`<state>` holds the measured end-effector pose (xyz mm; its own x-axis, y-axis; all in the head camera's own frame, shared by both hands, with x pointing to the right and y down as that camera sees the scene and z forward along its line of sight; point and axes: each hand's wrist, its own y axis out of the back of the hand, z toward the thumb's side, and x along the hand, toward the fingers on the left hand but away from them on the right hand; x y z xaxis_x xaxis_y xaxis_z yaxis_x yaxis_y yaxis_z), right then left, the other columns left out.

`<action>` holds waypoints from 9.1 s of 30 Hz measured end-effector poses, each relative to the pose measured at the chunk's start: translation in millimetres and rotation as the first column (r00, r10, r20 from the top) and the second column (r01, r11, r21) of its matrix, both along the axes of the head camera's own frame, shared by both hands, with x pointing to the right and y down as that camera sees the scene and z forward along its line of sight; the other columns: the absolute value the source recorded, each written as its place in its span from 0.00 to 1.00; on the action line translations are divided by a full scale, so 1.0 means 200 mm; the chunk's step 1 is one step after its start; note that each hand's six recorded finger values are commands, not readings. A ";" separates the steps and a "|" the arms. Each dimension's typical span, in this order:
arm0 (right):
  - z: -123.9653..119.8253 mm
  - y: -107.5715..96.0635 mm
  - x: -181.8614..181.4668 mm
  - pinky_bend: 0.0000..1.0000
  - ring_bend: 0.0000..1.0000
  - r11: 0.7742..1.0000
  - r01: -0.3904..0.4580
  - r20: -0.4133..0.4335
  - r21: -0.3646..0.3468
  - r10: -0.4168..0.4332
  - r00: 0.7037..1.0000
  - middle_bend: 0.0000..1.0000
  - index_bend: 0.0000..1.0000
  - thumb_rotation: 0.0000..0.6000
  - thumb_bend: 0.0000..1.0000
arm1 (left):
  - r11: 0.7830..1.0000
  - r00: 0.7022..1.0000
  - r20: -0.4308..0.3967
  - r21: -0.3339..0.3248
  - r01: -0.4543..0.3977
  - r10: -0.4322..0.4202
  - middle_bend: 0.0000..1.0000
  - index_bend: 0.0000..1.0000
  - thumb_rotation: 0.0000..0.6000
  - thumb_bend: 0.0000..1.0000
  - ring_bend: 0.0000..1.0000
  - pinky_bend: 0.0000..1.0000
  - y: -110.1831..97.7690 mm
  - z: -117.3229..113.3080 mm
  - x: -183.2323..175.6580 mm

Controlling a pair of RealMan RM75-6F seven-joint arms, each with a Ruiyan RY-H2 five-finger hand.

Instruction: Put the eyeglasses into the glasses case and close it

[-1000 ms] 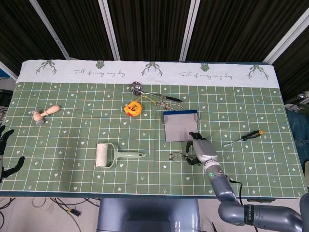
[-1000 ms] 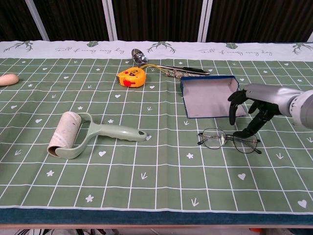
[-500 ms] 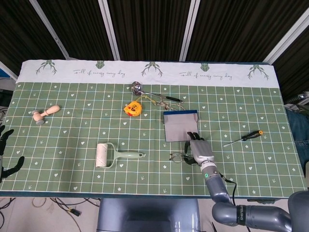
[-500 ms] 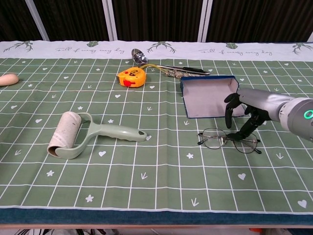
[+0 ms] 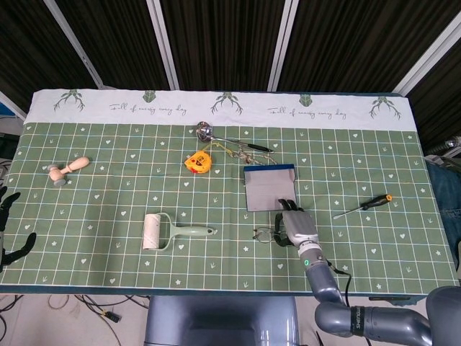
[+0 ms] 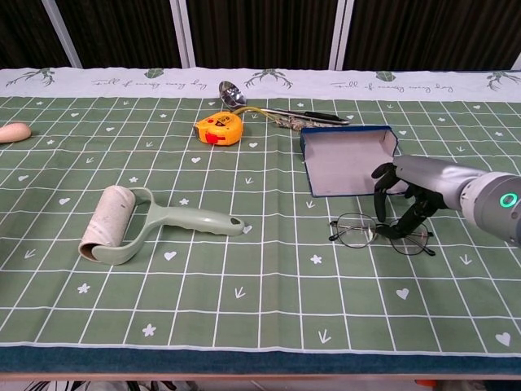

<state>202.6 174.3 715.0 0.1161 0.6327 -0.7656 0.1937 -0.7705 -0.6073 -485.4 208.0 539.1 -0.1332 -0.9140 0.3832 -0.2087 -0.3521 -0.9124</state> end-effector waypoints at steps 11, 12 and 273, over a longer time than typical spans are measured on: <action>0.01 0.00 -0.01 0.20 0.03 1.000 0.001 0.002 -0.010 -0.001 1.000 0.09 0.65 1.00 0.58 | 1.000 1.000 0.001 0.000 -0.002 0.002 0.00 0.11 1.00 0.31 0.00 0.00 0.00 0.00 0.00; 0.01 0.00 -0.01 0.20 0.03 1.000 0.000 0.003 -0.013 0.000 1.000 0.09 0.65 1.00 0.58 | 1.000 1.000 0.002 0.001 -0.002 0.002 0.00 0.11 1.00 0.31 0.00 0.00 0.00 0.00 0.00; 0.19 -0.19 0.09 0.59 0.47 0.894 0.144 -0.097 0.425 -0.113 0.989 0.40 0.19 1.00 0.13 | 0.999 0.998 0.035 -0.013 0.049 -0.049 0.00 0.15 1.00 0.31 0.00 0.00 0.00 0.00 -0.03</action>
<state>219.6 136.1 753.6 0.1765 0.8846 -0.4317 0.0572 -0.4470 -0.8927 -491.9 208.2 538.9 -0.1912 -0.9007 0.3901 -0.1939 -0.3549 -0.9146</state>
